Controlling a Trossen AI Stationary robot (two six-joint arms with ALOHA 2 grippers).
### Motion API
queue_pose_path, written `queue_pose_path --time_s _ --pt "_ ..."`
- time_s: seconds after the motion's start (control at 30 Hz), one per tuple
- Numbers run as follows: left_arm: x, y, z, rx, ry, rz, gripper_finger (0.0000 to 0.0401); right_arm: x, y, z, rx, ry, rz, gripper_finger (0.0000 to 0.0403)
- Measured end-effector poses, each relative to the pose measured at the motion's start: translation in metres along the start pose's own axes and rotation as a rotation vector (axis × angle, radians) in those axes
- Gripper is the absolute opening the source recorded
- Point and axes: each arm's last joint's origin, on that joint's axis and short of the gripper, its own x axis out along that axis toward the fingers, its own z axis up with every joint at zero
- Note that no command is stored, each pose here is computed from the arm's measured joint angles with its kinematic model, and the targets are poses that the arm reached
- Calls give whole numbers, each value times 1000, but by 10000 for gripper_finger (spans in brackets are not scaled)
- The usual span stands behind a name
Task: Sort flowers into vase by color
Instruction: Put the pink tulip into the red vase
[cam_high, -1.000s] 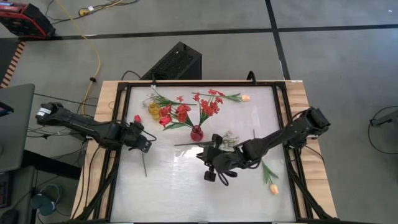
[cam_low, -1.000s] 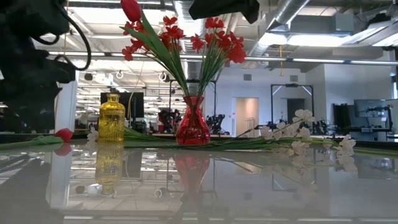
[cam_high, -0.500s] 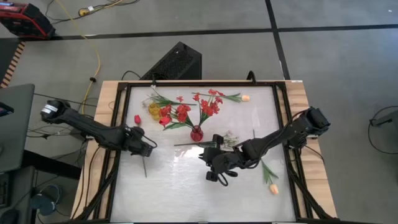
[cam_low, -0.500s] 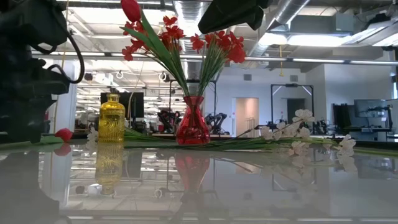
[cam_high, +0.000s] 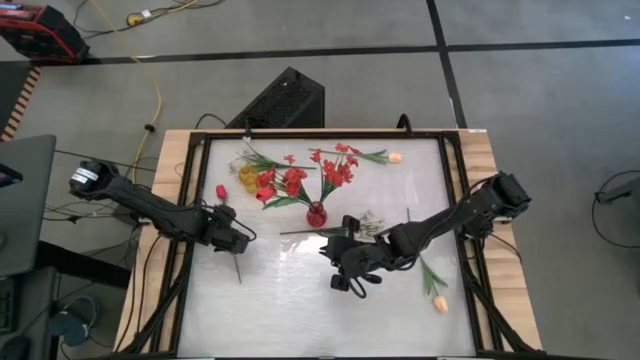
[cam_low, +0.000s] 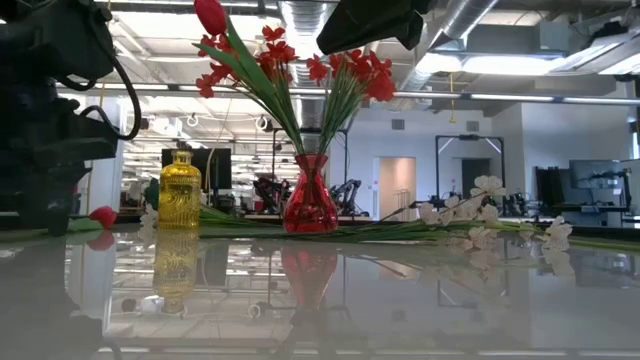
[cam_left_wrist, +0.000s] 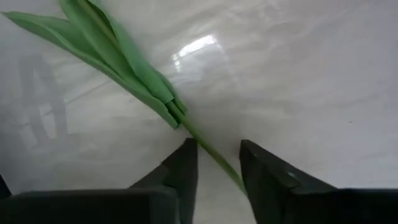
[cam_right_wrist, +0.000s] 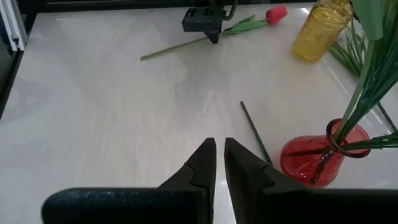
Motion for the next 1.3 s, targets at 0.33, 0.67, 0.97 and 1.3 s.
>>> queue_pose_path --time_s 0.33,0.67,0.97,1.3 --pt "-2 -5 -2 43 -47 -54 4 -1 1 -1 3 1 4 62" --pt "-26 -24 -3 113 -20 -163 0 -2 5 -3 -4 23 33 62" --pt "-44 -41 -10 336 8 -295 0 -2 5 -3 10 27 43 62" --pt "-60 -64 -22 655 -92 -559 0 -5 11 -6 20 40 88 62"
